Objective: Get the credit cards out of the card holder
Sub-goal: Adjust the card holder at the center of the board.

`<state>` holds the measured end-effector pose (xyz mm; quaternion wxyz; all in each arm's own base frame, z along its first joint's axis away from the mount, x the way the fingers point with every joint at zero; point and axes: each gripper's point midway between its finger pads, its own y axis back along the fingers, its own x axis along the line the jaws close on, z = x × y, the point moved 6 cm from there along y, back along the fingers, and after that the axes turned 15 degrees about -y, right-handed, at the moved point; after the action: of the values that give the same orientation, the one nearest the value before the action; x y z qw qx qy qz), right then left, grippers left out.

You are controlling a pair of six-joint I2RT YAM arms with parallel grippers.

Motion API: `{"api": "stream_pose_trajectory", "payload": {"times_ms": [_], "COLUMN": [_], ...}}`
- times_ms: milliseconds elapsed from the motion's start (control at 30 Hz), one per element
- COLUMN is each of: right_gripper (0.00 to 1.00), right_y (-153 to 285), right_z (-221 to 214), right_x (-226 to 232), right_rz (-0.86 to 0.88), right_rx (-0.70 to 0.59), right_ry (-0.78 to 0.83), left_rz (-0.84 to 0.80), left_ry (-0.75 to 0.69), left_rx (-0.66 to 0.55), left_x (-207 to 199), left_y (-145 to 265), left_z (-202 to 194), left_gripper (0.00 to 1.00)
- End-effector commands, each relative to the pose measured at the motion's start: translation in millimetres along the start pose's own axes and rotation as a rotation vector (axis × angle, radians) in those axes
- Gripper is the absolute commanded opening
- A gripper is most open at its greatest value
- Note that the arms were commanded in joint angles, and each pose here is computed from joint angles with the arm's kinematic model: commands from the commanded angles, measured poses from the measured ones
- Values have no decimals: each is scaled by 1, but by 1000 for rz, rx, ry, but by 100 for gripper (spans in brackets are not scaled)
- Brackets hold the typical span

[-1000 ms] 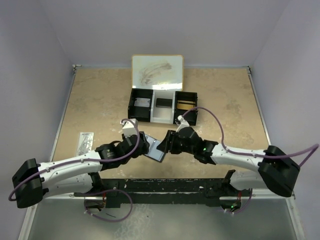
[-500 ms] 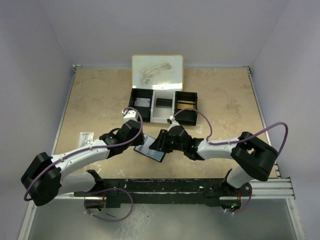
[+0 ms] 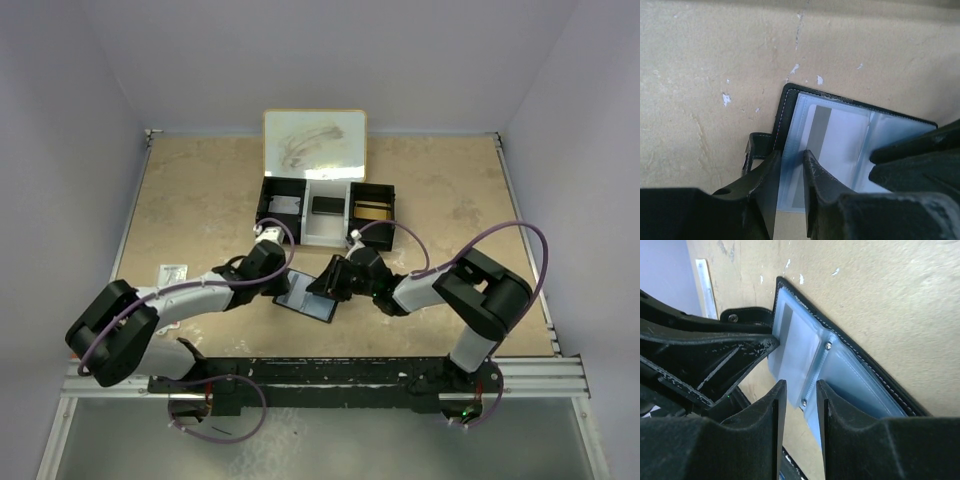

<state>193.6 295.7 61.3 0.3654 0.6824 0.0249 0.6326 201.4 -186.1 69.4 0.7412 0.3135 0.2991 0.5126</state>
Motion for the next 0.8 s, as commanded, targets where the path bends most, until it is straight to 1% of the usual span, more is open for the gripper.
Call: {"api": "stream_pose_trajectory", "payload": {"times_ms": [0, 67, 200, 267, 400, 533, 667, 700, 767], "right_gripper": [34, 34, 34, 33, 23, 7, 1, 1, 8], "right_y": [4, 2, -3, -2, 6, 12, 16, 16, 19], "right_z": [2, 1, 6, 6, 0, -5, -1, 1, 7], "right_x": [-14, -14, -6, -2, 2, 1, -8, -10, -9], "right_rz": [30, 31, 18, 23, 61, 67, -5, -47, -113], "right_rx": [53, 67, 54, 69, 112, 140, 102, 84, 47], "right_ry": [-5, 19, 78, 109, 154, 179, 187, 194, 219], "left_rz": [-110, -147, -265, -277, -253, -207, -179, -169, -147], "left_ry": [11, 24, 49, 54, 51, 87, 124, 131, 144], "left_rx": [20, 19, -6, -8, -5, -72, -141, -151, -162], "left_x": [-7, -10, -23, -26, -29, -28, -24, -23, -20], "left_y": [5, 9, 19, 20, 20, 28, 40, 42, 45], "left_z": [-14, -17, -23, -26, -31, -20, -7, -5, -4], "left_gripper": [20, 18, 18, 17, 15, 20, 27, 28, 28]}}
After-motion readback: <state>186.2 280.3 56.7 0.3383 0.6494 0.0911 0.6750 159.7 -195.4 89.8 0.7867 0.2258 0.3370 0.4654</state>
